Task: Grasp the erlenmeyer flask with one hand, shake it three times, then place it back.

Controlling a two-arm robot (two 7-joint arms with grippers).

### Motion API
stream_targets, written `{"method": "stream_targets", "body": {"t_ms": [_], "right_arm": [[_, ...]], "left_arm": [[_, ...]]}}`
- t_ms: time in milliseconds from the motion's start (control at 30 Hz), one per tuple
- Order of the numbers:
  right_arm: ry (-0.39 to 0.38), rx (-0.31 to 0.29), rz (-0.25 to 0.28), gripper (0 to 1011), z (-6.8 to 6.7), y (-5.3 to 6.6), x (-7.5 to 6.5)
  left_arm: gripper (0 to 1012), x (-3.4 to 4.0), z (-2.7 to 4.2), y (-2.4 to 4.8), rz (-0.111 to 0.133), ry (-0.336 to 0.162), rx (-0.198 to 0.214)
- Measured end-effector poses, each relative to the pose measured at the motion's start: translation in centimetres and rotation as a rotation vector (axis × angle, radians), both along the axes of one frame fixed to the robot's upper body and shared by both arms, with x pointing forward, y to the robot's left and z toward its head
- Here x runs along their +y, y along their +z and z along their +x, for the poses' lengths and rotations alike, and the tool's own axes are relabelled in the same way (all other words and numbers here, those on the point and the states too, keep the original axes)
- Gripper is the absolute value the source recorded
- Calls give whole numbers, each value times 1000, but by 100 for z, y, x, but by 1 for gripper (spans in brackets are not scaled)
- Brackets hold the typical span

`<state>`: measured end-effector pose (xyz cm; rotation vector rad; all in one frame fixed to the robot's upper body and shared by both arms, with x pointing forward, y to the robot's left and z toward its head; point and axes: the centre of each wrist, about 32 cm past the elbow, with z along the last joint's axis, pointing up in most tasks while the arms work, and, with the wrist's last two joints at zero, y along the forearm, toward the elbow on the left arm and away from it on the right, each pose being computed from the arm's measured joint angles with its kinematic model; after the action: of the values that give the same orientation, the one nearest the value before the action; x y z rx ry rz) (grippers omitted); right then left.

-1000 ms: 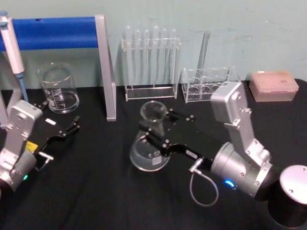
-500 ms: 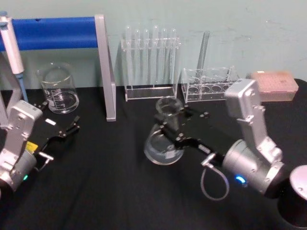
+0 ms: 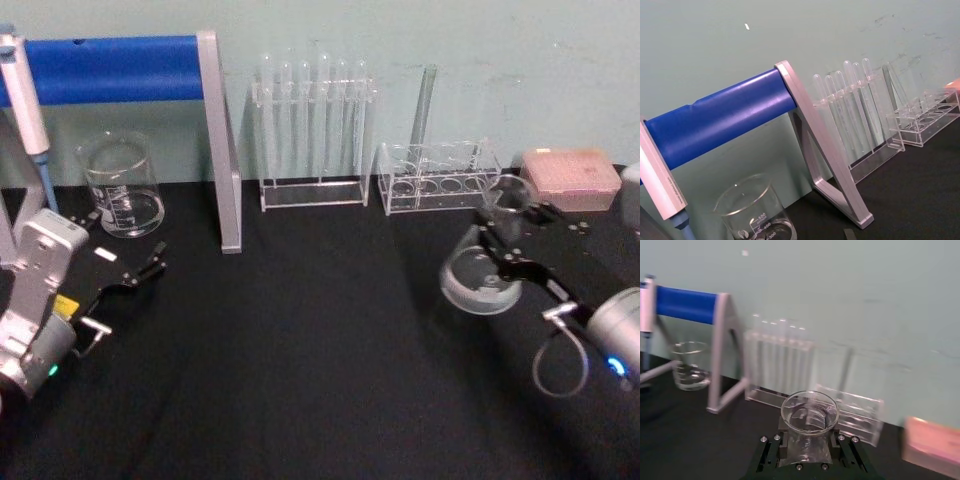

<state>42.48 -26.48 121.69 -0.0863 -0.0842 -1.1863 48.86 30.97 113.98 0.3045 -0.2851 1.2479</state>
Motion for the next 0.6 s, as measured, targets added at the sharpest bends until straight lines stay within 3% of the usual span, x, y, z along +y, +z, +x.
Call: {"method": "stream_targets", "body": {"t_ms": [267,367,600], "right_arm": [[-61,6,-5,449,-59,-4,-111],[-35,11,-6,449,-27,-10,-77],[121,18,-8,449,124,-25,154]], "left_arm": [[1001,0,0,0,0,0,0],[1001,0,0,0,0,0,0],[1001,0,0,0,0,0,0]]}}
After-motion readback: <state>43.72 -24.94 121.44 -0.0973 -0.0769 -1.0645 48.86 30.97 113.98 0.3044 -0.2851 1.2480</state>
